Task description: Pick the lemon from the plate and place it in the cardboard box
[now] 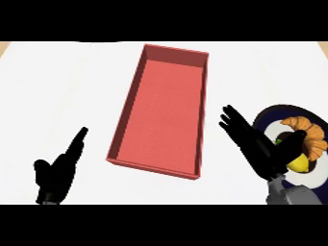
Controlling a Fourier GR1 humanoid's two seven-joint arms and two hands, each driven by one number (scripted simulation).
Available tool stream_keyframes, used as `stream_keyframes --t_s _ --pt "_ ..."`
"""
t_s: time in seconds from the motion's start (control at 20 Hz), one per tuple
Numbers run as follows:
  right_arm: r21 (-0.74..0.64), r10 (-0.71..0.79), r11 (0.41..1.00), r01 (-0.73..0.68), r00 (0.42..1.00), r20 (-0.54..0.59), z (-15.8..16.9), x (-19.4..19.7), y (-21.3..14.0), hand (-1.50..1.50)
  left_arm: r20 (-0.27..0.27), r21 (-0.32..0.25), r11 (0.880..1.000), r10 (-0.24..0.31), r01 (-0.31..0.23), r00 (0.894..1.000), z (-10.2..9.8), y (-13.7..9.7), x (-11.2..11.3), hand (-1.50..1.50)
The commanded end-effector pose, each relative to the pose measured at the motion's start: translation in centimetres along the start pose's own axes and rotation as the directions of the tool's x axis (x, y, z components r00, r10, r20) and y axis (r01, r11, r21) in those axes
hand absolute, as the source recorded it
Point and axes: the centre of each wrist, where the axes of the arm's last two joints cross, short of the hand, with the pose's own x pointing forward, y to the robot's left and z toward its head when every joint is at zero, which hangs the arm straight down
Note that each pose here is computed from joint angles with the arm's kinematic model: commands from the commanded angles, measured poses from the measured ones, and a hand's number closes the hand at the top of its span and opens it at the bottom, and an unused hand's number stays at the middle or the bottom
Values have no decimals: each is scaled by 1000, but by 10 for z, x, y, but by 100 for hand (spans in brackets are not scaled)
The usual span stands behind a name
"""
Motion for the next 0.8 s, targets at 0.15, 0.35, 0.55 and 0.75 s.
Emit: stream_keyframes --t_s 0.15,0.35,0.55,0.75 --pt "-31 316 948 -316 949 -1 27 24 -53 -150 164 -140 986 -71 94 984 49 -1 48 0" --pt "-108 634 772 -626 772 56 32 74 -76 -150 -103 -319 943 -132 93 986 116 -1 27 0" --pt "-143 822 569 -810 563 85 43 97 -89 -150 -11 -215 957 -202 195 979 115 28 47 0" --pt "-179 937 329 -927 297 184 49 132 -88 -150 13 -174 961 -215 214 976 114 34 49 0"
